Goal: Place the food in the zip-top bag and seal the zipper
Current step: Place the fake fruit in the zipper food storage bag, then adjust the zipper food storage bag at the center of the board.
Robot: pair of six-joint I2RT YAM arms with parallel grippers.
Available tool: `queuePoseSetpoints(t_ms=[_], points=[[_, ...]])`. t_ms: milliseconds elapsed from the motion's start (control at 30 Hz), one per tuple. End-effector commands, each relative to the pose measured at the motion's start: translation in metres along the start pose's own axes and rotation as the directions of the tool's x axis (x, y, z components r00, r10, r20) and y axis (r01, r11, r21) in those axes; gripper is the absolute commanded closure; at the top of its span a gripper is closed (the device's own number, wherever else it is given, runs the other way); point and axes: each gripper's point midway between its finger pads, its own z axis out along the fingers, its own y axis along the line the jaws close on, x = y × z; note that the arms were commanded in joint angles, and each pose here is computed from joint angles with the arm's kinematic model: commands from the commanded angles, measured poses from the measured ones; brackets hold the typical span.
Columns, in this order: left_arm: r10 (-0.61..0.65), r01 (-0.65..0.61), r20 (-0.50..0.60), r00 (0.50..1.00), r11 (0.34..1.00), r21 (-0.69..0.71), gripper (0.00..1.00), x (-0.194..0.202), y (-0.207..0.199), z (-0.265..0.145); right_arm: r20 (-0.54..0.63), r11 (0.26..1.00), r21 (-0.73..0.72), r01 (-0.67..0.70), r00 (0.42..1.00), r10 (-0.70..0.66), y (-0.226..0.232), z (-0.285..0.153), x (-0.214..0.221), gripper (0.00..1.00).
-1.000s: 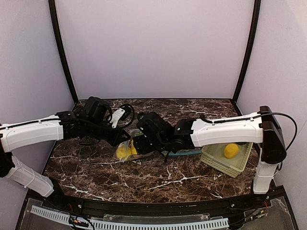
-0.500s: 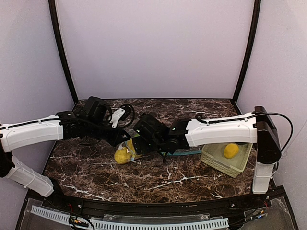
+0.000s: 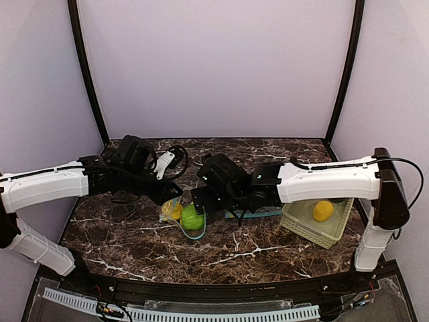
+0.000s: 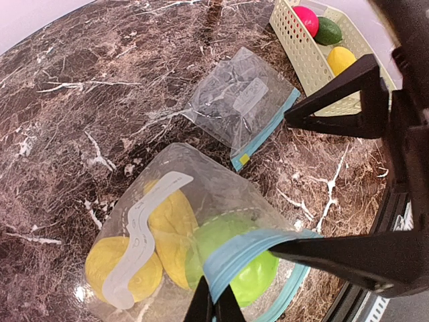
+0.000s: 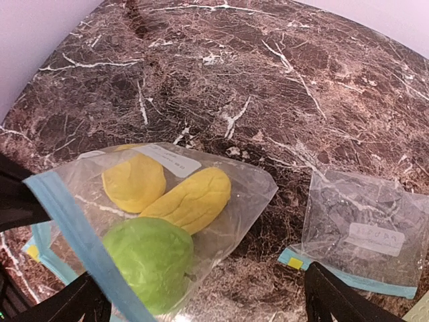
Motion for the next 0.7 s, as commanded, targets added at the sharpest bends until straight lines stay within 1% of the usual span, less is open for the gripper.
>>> queuePoseSetpoints(t_ms=[0,133,233,400,567,667], points=[[0.016,-0.016,0.02,1.0,1.0,0.004,0.99,-0.002,-0.001,-0.006,0.012,0.994,-0.081,-0.072,0.997,0.073,-0.002,-0.028,-0.006,0.06],[0.015,-0.015,0.02,1.0,1.0,0.007,0.99,-0.002,-0.001,-0.006,-0.028,0.984,-0.145,-0.107,0.994,0.104,-0.001,-0.032,0.011,0.14],[0.016,-0.016,0.021,1.0,1.0,0.006,0.99,-0.002,-0.001,-0.006,-0.052,0.974,-0.202,-0.106,0.994,0.097,0.006,-0.032,0.024,0.19],[0.015,-0.015,0.019,1.0,1.0,0.005,0.99,-0.002,-0.001,-0.005,-0.064,0.959,-0.267,-0.099,0.994,0.085,0.02,-0.031,0.034,0.26],[0.016,-0.016,0.018,1.0,1.0,0.005,0.99,-0.001,-0.001,-0.005,-0.083,0.955,-0.276,-0.106,0.993,0.086,0.028,-0.022,0.038,0.33],[0.016,-0.016,0.018,1.0,1.0,0.002,0.99,-0.001,0.0,-0.005,-0.095,0.957,-0.27,-0.109,0.992,0.087,0.031,-0.015,0.04,0.39]])
